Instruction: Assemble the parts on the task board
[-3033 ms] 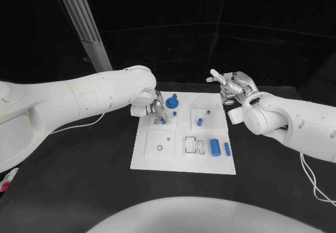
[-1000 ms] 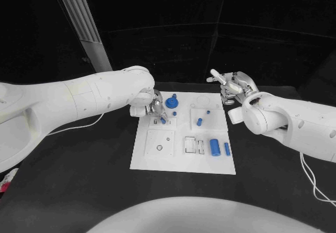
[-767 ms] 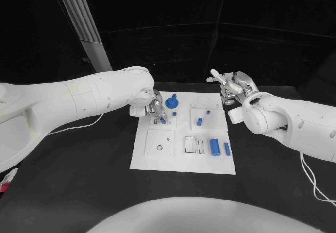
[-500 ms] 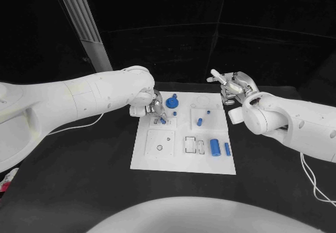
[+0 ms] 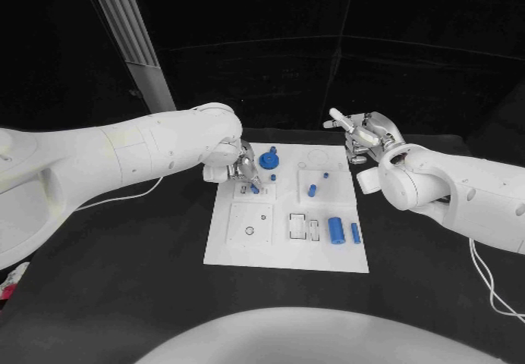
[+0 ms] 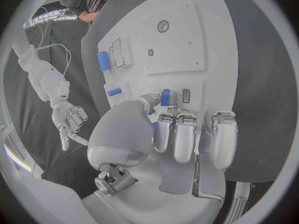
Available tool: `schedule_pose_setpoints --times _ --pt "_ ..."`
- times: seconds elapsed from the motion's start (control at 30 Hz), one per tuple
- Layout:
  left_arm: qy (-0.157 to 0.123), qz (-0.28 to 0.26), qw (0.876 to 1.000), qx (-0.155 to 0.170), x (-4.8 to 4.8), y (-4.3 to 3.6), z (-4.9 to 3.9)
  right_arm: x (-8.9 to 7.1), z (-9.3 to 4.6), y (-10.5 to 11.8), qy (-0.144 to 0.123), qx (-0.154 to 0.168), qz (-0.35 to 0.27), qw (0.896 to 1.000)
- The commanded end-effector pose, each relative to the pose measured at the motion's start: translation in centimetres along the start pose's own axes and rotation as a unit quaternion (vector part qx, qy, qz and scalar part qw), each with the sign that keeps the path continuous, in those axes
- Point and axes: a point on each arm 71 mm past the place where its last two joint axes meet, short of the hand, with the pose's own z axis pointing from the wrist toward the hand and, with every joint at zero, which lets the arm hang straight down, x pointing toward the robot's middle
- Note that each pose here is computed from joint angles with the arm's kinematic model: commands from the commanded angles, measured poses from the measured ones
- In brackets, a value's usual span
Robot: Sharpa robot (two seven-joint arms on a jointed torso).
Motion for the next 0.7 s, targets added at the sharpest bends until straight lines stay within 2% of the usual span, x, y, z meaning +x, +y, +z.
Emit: schedule_pose_setpoints --times 0.03,0.7 --pt "0.004 0.005 1.000 -0.005 -0.01 0.10 -0.04 0.01 0.04 0.17 -0.001 -0.004 -0.001 1.000" --pt "0.006 0.007 1.000 -0.001 0.05 -0.12 -0.02 0.01 0.03 0.15 -0.001 -0.003 -0.001 1.000"
